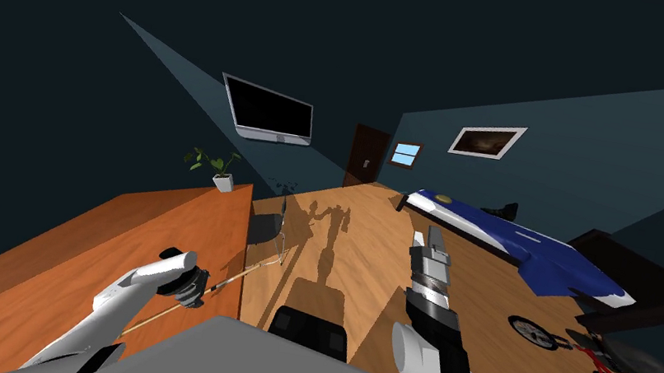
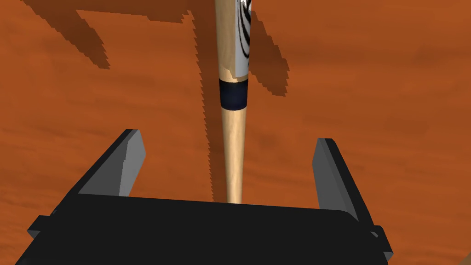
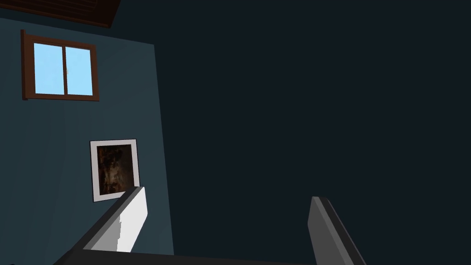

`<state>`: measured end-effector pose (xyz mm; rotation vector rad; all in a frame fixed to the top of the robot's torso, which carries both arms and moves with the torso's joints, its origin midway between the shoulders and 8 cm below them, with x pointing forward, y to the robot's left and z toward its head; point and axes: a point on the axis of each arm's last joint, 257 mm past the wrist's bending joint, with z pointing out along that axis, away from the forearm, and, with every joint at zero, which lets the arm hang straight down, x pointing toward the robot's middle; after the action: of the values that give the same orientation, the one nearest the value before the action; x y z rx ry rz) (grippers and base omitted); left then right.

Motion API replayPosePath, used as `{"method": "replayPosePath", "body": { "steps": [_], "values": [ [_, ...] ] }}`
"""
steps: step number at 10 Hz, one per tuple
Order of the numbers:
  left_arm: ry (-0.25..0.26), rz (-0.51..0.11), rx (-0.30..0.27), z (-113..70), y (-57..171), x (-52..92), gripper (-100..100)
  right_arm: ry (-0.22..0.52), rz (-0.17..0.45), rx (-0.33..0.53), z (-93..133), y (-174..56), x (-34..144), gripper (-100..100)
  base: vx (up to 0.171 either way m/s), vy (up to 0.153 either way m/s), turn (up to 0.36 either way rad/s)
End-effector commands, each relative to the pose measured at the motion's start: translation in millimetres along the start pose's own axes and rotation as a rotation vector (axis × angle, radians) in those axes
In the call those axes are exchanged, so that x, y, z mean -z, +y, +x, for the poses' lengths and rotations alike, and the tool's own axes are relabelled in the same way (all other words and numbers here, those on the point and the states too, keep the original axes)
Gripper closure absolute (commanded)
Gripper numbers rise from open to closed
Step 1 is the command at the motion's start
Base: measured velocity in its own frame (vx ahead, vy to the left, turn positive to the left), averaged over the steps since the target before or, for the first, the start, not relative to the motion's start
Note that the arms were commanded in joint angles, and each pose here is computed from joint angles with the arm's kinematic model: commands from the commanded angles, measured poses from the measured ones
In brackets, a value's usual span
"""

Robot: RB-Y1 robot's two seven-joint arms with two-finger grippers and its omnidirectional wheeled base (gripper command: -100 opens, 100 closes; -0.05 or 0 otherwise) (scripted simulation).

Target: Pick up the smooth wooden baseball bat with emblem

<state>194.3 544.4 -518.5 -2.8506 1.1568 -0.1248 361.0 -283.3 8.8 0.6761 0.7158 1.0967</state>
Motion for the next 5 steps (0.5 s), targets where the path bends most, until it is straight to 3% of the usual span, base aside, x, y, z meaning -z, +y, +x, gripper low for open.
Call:
{"method": "replayPosePath", "body": {
  "steps": [1,2,5],
  "values": [
    [0.0,0.0,0.0,0.0,0,0.0,0,0.0,0.0,0.0,0,0,0.0,0,0.006,0.003,0.0],
    [0.003,-0.002,-0.011,-9.3,5,-1.6,-100,0.0,0.0,0.0,0,0,0.0,0,0.096,-0.012,0.151],
    [0.006,-0.004,-0.05,-18.7,10,-3.2,-100,0.0,0.0,0.0,0,0,0.1,0,0.122,-0.02,0.131]
  ]
}}
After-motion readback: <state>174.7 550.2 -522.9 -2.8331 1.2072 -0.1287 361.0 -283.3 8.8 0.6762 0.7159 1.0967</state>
